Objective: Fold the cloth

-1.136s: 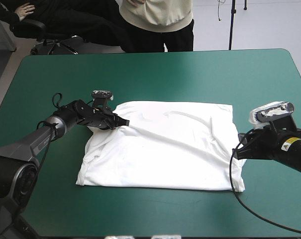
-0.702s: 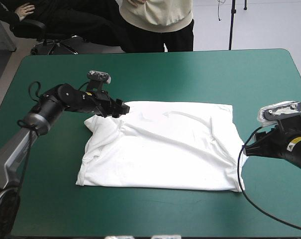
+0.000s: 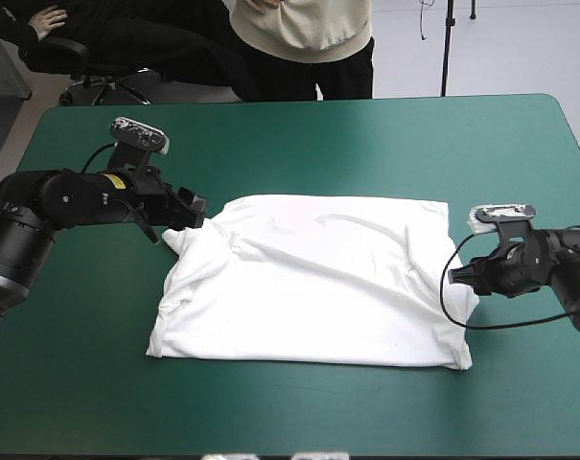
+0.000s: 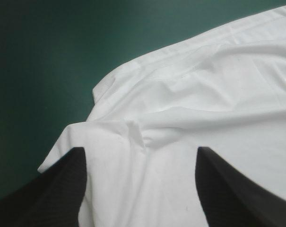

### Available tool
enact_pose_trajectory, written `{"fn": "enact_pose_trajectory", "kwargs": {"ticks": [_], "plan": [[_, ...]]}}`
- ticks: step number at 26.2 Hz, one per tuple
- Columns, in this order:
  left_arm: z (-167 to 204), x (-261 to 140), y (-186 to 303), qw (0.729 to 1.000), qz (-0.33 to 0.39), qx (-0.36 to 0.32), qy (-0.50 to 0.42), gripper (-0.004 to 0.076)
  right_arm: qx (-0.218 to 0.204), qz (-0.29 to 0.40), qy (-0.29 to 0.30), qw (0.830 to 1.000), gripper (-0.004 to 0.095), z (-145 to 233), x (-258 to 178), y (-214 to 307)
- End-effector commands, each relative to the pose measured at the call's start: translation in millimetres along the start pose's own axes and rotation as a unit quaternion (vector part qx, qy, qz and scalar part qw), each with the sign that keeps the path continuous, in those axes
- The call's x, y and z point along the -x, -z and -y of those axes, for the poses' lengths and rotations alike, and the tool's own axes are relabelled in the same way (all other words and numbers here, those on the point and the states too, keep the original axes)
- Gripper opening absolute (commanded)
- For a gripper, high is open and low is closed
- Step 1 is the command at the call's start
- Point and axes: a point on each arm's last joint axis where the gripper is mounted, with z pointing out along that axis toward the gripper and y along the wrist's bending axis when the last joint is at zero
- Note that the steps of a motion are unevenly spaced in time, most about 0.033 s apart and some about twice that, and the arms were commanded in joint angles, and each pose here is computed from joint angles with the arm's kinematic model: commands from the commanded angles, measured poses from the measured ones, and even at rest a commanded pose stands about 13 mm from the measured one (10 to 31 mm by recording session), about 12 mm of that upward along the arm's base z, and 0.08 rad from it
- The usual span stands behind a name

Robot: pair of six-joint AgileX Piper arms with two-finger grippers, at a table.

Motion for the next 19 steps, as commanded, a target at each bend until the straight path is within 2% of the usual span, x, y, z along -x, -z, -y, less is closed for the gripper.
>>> {"fn": "enact_pose_trajectory", "kwargs": {"ticks": [1, 3, 6, 12, 19], "plan": [[3.5, 10.9, 18.4, 0.999, 0.049, 0.005, 0.003, 0.0481, 0.037, -0.012, 0.001, 0.999, 0.0496, -1.3, 9.9, -19.1], [3.5, 10.8, 18.4, 0.999, 0.049, 0.005, 0.003, 0.0481, 0.057, -0.034, 0.006, 0.998, 0.0496, -3.7, 11.6, -39.7], [3.7, 10.5, 18.4, 0.999, 0.047, 0.004, 0.005, 0.0481, 0.056, -0.056, 0.008, 0.997, 0.0456, -2.6, 11.0, -55.5], [4.4, 8.5, 18.2, 0.999, 0.036, 0.000, 0.005, 0.0474, 0.048, -0.077, 0.019, 0.996, 0.0116, -0.6, 8.8, -65.6], [3.2, 7.4, 18.2, 1.000, 0.030, 0.007, -0.001, 0.0455, 0.049, -0.078, 0.034, 0.995, -0.0017, -0.7, 7.8, -60.7]]}}
